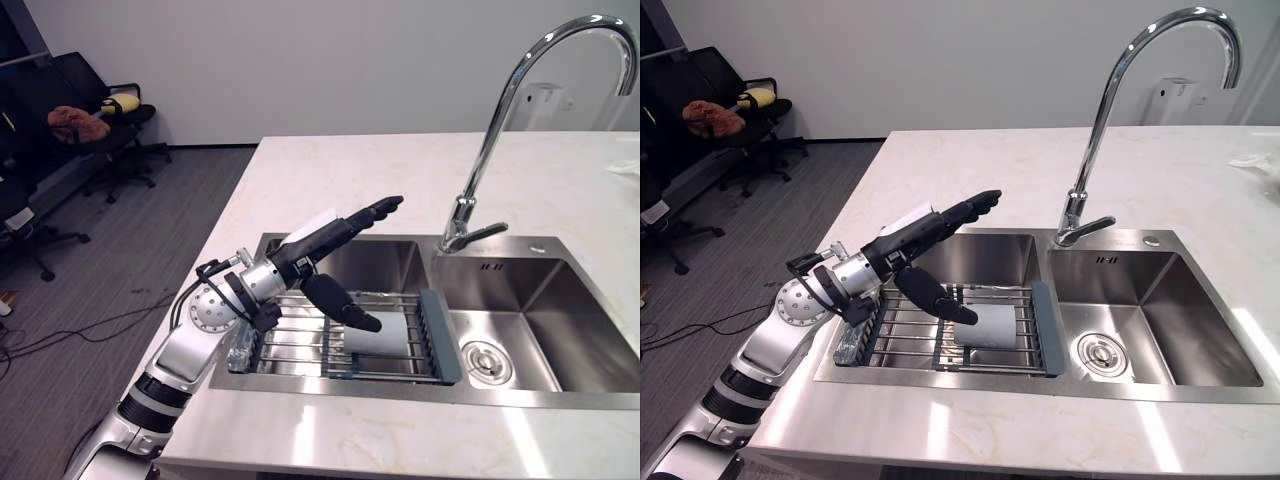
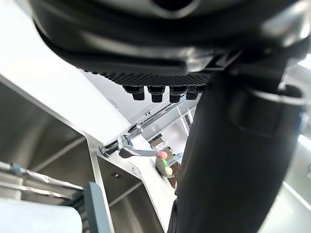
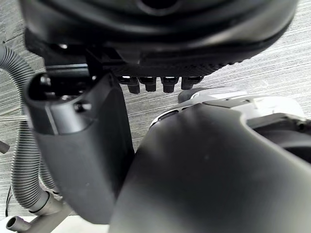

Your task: Walk over to the sink, pick up the cup, carry it to the dishwasher, place the cup inside the dishwasher, then close the dishwasher door

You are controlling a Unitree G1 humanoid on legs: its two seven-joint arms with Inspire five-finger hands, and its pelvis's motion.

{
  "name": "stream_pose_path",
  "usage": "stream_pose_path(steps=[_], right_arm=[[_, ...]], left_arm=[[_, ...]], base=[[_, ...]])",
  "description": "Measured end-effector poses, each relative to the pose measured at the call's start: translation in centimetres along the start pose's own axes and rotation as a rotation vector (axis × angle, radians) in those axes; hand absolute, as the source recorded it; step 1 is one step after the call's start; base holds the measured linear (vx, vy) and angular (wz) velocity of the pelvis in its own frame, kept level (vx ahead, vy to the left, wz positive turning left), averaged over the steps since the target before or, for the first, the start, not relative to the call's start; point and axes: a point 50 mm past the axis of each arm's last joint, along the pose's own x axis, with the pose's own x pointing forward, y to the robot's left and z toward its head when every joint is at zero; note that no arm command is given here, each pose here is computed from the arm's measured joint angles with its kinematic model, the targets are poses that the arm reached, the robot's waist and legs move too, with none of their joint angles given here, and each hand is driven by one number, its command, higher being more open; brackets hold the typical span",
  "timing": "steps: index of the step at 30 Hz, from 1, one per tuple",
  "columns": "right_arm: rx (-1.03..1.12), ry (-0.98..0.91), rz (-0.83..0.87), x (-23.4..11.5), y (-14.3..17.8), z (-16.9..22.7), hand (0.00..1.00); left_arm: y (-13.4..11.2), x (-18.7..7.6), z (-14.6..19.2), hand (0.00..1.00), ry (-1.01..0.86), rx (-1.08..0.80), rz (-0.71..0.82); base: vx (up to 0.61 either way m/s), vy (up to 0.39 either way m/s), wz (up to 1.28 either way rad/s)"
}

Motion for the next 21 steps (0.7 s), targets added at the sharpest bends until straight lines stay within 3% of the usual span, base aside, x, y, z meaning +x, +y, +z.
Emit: stream_pose_path(steps=[5, 10, 21], right_arm=[[0.010, 0.001, 0.008, 0.1, 0.3, -0.1, 1.00], [-0.006, 0.000, 0.007, 0.1, 0.4, 0.1, 1.00], [-0.071, -0.011, 0.026, 0.2, 1.3, 0.8, 1.00]], left_arm=[[-3.5, 0.3, -1.6, 1.00, 0.030, -0.146, 0.002], [-6.3, 1.1, -2.7, 1.00, 0.074, -0.173, -0.045], [-6.3, 0.5, -6.0, 1.00, 0.247, -0.134, 0.120]], base=[[-0.13, -0.005, -0.10], [-0.09, -0.001, -0.11], [-0.01, -0.002, -0.05]])
